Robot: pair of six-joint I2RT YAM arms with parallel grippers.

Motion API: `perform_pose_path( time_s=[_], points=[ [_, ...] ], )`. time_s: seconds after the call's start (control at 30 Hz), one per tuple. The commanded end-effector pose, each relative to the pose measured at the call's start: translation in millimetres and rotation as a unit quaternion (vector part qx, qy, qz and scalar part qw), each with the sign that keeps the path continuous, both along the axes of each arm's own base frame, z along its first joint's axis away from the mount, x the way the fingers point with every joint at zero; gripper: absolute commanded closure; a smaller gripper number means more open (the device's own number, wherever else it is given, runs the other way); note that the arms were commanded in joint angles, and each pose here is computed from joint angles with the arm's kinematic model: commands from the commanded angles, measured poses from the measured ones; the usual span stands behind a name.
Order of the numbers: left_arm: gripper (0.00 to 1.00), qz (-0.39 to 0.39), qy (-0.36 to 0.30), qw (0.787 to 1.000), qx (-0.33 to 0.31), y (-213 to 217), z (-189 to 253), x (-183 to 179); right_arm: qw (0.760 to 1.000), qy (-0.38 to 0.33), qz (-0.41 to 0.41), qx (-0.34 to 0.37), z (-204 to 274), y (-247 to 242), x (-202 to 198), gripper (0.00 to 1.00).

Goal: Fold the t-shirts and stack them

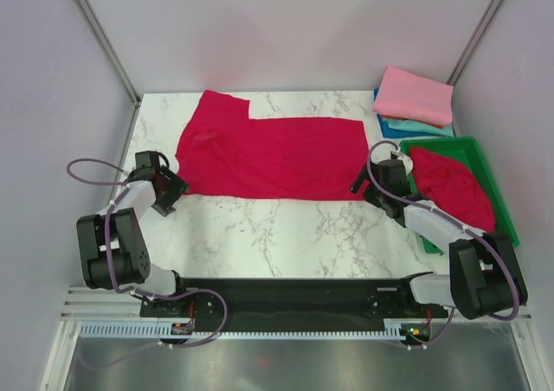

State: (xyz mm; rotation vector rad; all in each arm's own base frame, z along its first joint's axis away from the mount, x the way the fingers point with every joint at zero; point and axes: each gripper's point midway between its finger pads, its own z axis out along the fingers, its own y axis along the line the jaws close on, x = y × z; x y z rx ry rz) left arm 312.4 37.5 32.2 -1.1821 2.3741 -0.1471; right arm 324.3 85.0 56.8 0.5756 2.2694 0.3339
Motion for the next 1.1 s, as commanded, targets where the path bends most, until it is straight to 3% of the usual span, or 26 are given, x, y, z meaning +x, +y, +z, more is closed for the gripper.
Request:
perform_pose_path(
  time_s=[0.0, 0.13, 0.23, 0.43, 0.7, 0.77, 0.8, 0.87, 0.9, 0.93, 0.97, 1.0, 1.07],
  points=[
    [0.28, 0.025, -0.088, 0.996, -0.014, 2.1, 34.3, 23.3, 0.999, 0.025, -0.019, -0.028, -9.7, -14.8, -7.3, 0.02],
    [0.31, -0.006, -0.159, 0.987, 0.023, 6.7, 88.7, 37.5, 0.999, 0.011, -0.007, -0.036, 1.1, -15.5, -3.0, 0.03],
    [0.28, 0.016, -0.144, 0.988, 0.055, 20.9, 101.3, 35.7, 0.999, 0.008, -0.009, -0.041, 12.8, -16.0, 4.3, 0.02],
    [0.23, 0.042, -0.083, 0.995, 0.023, 14.7, 45.8, 14.8, 0.998, 0.049, 0.005, -0.029, -14.3, -10.1, -8.3, 0.02],
    [0.24, 0.062, -0.101, 0.993, -0.005, 20.2, 26.9, 33.8, 0.997, 0.080, 0.000, -0.020, -39.3, -17.0, -4.0, 0.03],
    [0.29, 0.065, -0.096, 0.993, -0.009, 24.2, 22.6, 38.5, 0.997, 0.078, -0.002, -0.019, -42.0, -19.5, 0.6, 0.05],
    [0.31, 0.069, -0.097, 0.993, -0.011, 27.3, 21.4, 39.9, 0.997, 0.080, -0.004, -0.018, -44.1, -21.1, 1.3, 0.10],
    [0.45, 0.066, -0.106, 0.992, -0.024, 26.6, 19.5, 43.7, 0.997, 0.082, 0.000, -0.012, -48.2, -19.1, 3.1, 0.20],
    [0.51, 0.069, -0.103, 0.992, -0.027, 29.1, 16.1, 42.6, 0.996, 0.083, 0.000, -0.012, -49.8, -19.3, 3.7, 0.30],
    [0.66, 0.066, -0.107, 0.992, -0.028, 28.9, 16.5, 44.1, 0.997, 0.081, 0.003, -0.008, -50.1, -18.2, 4.1, 0.37],
    [0.71, 0.063, -0.108, 0.992, -0.030, 28.7, 16.0, 44.6, 0.997, 0.081, 0.004, -0.008, -50.5, -17.9, 4.7, 0.42],
    [0.84, 0.062, -0.109, 0.992, -0.028, 28.8, 16.2, 43.9, 0.997, 0.080, 0.005, -0.008, -50.6, -17.7, 4.3, 0.52],
    [0.97, 0.061, -0.113, 0.991, -0.025, 29.7, 18.4, 42.7, 0.997, 0.075, 0.007, -0.007, -47.5, -17.8, 4.7, 0.61]
  ],
)
